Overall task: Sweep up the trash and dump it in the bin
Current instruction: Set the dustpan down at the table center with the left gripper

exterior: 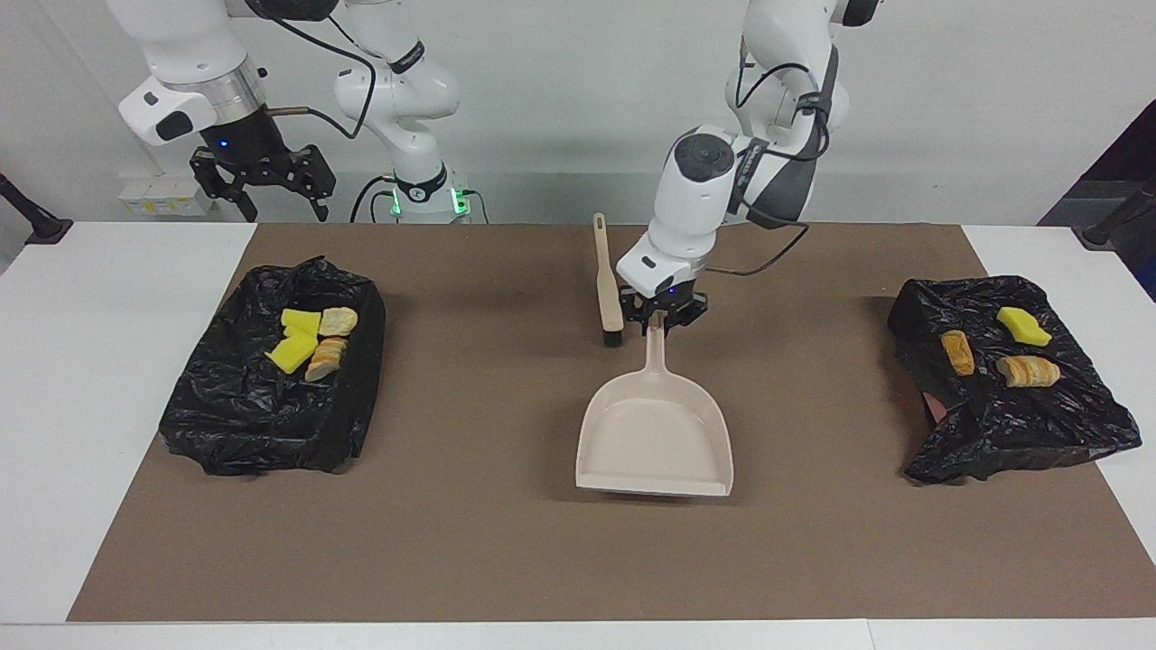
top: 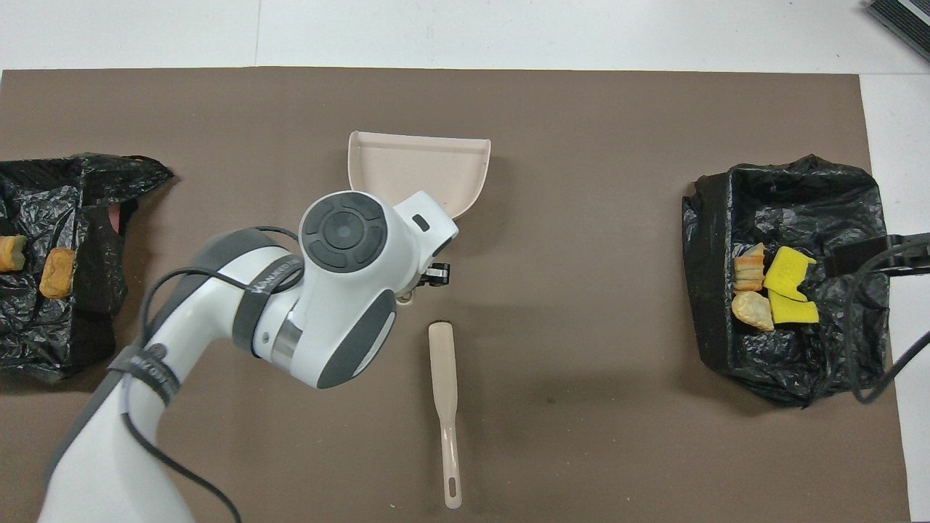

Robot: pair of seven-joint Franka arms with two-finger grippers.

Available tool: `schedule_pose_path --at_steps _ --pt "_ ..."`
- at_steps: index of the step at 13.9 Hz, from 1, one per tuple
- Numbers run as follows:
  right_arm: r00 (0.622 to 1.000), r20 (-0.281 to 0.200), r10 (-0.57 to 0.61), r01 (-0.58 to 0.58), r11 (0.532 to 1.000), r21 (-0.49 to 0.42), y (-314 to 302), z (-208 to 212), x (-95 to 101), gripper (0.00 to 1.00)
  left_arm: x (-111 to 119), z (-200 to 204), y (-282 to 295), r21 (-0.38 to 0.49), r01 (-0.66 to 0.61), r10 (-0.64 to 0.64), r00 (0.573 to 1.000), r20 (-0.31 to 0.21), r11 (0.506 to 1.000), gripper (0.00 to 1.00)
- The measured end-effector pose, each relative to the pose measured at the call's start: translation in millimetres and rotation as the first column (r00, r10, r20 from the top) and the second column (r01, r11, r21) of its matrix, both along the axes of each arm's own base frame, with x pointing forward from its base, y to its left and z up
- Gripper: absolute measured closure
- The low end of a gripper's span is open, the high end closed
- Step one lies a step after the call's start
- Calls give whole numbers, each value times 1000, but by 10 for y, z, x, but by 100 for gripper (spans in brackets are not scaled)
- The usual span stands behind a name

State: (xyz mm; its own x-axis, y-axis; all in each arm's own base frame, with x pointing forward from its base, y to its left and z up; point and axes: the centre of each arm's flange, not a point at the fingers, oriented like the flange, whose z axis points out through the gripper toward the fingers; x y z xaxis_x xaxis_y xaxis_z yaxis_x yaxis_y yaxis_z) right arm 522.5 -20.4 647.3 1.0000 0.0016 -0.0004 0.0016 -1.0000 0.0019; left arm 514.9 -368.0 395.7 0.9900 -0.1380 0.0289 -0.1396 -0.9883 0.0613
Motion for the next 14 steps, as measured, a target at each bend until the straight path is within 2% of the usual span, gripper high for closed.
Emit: schedule_pose_path --at_steps 2,4,6,10,14 --pt "1000 0 0 0 1000 -2 -2 0 0 0 -18 -335 -169 3 -26 26 1000 -10 1000 68" --pt "1000 0 0 0 1000 -3 -3 0 0 0 -62 -478 -336 -9 -53 53 999 3 999 68" --pt "1000 0 0 0 1000 -3 -4 0 0 0 -24 -406 -358 -21 -87 87 996 17 996 51" --pt "1000 0 0 0 1000 -4 -5 0 0 0 259 -54 16 -32 -162 164 986 44 986 2" --pt "1000 0 0 0 1000 -4 -5 0 0 0 614 408 636 -52 -217 221 971 90 975 0"
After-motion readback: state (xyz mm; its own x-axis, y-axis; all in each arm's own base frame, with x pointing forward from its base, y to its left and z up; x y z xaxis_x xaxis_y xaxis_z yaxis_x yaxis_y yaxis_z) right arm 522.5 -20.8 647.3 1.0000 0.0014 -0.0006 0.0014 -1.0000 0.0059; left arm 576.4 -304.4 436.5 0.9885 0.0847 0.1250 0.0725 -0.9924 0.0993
